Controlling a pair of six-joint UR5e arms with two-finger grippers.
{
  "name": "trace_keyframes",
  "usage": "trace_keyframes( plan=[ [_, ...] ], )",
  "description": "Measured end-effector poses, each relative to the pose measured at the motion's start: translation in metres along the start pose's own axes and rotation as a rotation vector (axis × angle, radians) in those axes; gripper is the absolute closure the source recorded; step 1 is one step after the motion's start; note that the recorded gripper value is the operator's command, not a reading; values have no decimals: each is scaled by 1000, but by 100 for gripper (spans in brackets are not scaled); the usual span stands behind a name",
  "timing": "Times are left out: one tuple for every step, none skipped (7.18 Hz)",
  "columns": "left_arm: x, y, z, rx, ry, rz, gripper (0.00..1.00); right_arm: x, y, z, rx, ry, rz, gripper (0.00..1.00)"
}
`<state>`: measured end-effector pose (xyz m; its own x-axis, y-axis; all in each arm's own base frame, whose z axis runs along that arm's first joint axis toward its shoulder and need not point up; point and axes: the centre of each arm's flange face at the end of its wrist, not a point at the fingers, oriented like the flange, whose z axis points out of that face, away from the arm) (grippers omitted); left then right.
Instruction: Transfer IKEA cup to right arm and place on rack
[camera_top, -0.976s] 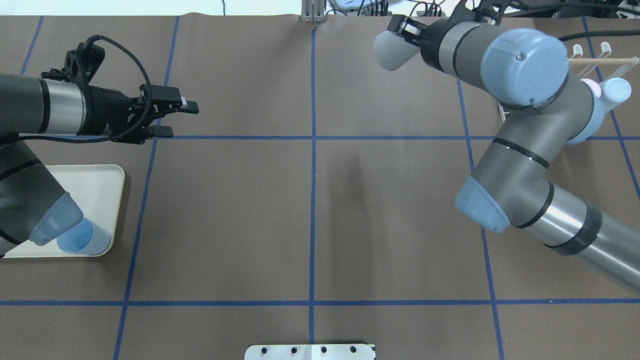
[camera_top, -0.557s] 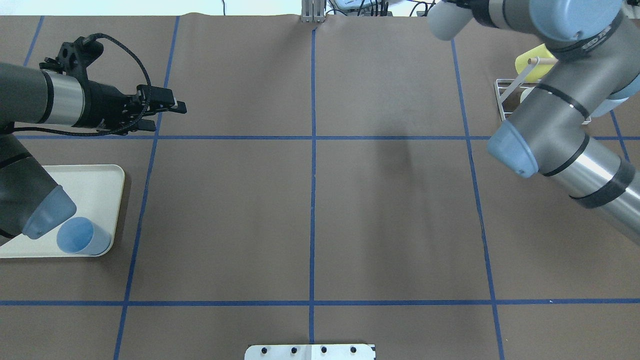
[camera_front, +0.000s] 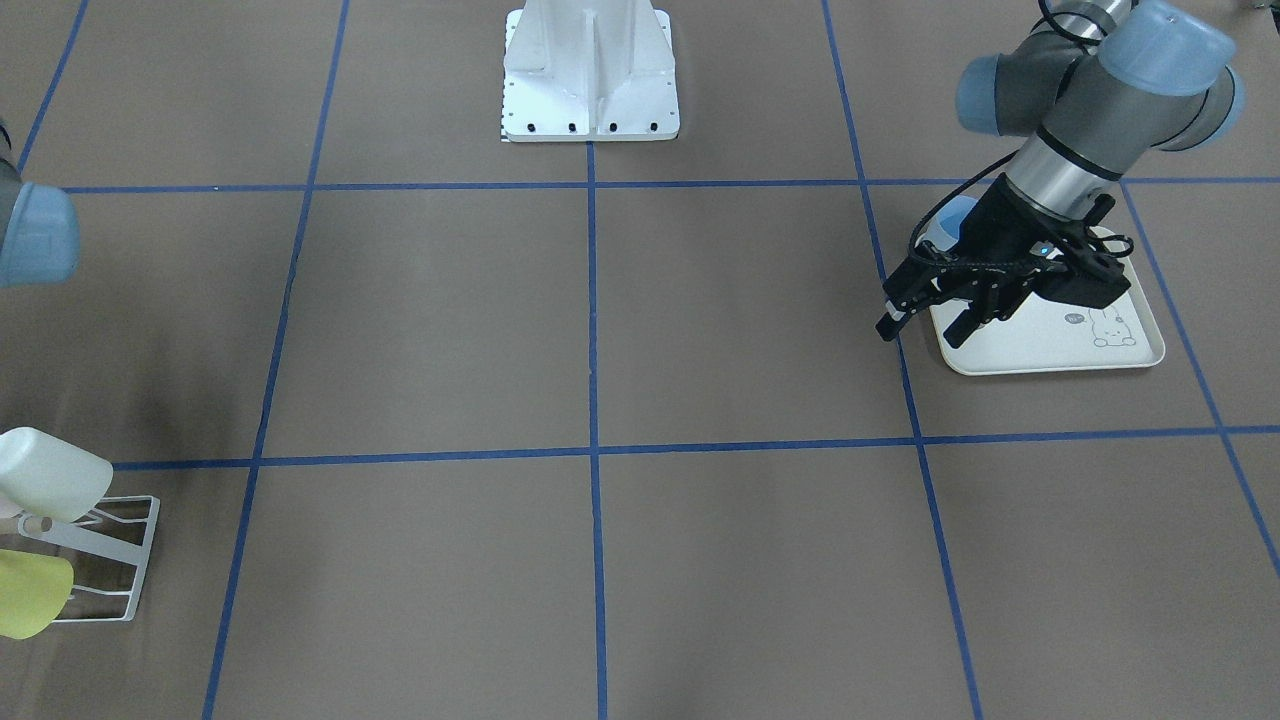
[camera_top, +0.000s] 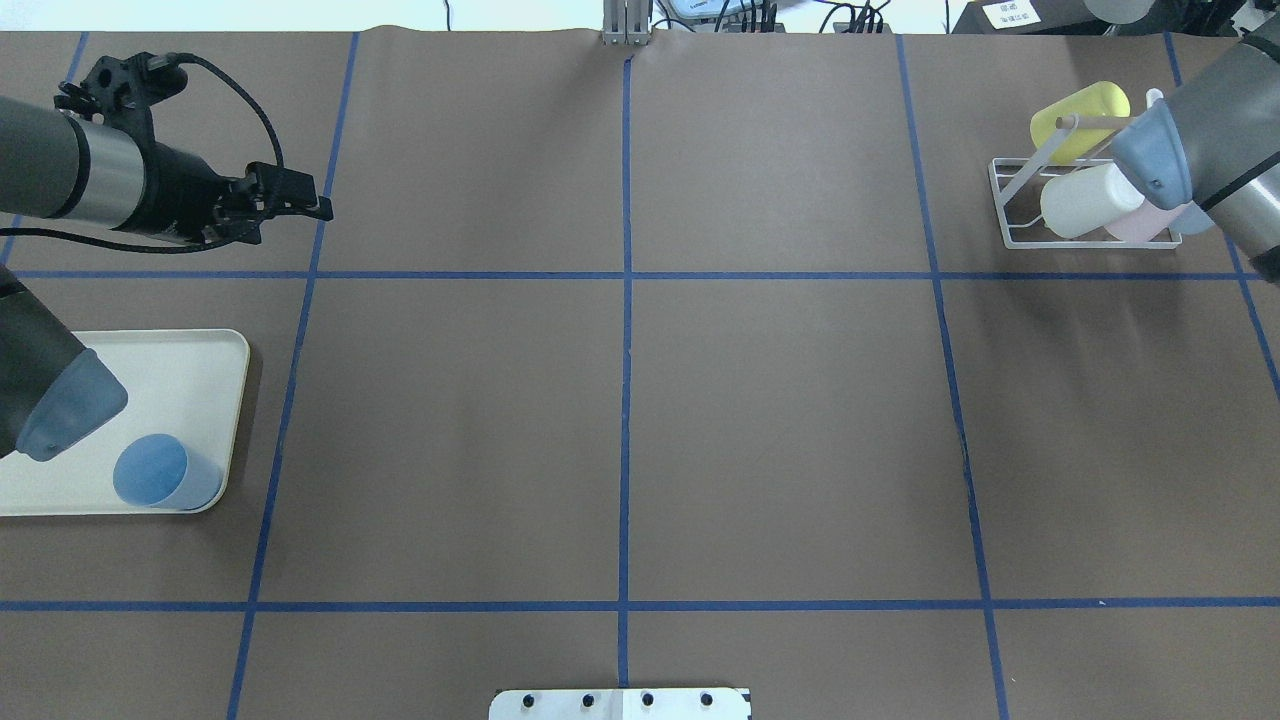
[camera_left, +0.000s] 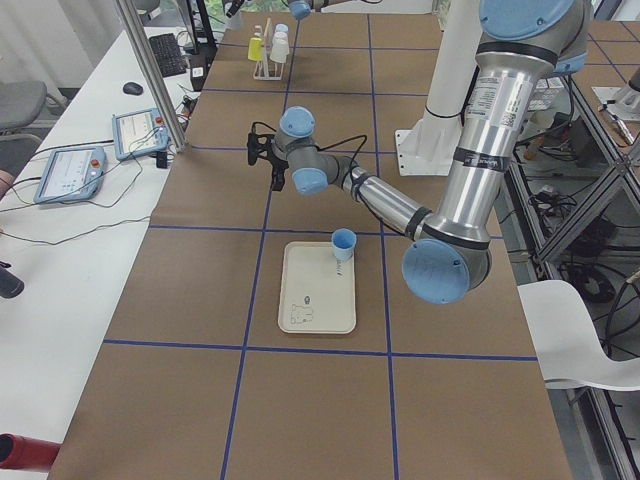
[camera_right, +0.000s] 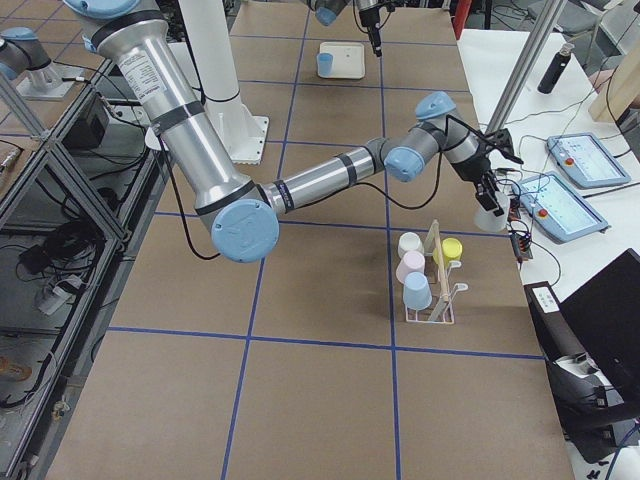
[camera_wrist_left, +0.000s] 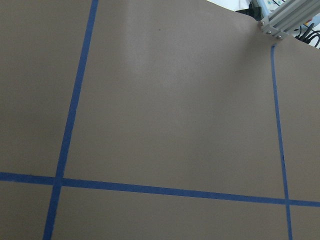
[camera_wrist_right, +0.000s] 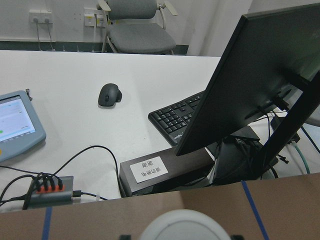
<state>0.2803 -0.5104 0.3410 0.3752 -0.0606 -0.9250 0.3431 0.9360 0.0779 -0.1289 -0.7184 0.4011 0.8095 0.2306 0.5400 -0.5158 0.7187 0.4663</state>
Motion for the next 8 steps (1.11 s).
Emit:
trace_keyframes(
  plan=[
    [1, 0, -1, 1, 0, 1, 0, 13, 6, 13, -30, 0, 5, 90],
    [2, 1, -2, 1, 3, 3, 0, 25, 17, 21, -69, -11, 10, 90],
    [4, 2, -4, 3, 6, 5, 0, 37, 30, 26, -101, -24, 13, 90],
    [5, 2, -6, 5, 10, 7, 0, 47, 41, 28, -116, -33, 14, 90],
    [7, 3, -8, 6, 14, 8, 0, 55, 48, 29, -123, -33, 15, 90],
    [8, 3, -9, 7, 17, 8, 0, 61, 50, 30, -125, -32, 17, 90],
    [9, 4, -10, 7, 19, 7, 0, 66, 51, 30, -127, -28, 20, 90],
    [10, 3, -10, 12, 19, 6, 0, 72, 56, 32, -129, -25, 21, 89]
  ],
)
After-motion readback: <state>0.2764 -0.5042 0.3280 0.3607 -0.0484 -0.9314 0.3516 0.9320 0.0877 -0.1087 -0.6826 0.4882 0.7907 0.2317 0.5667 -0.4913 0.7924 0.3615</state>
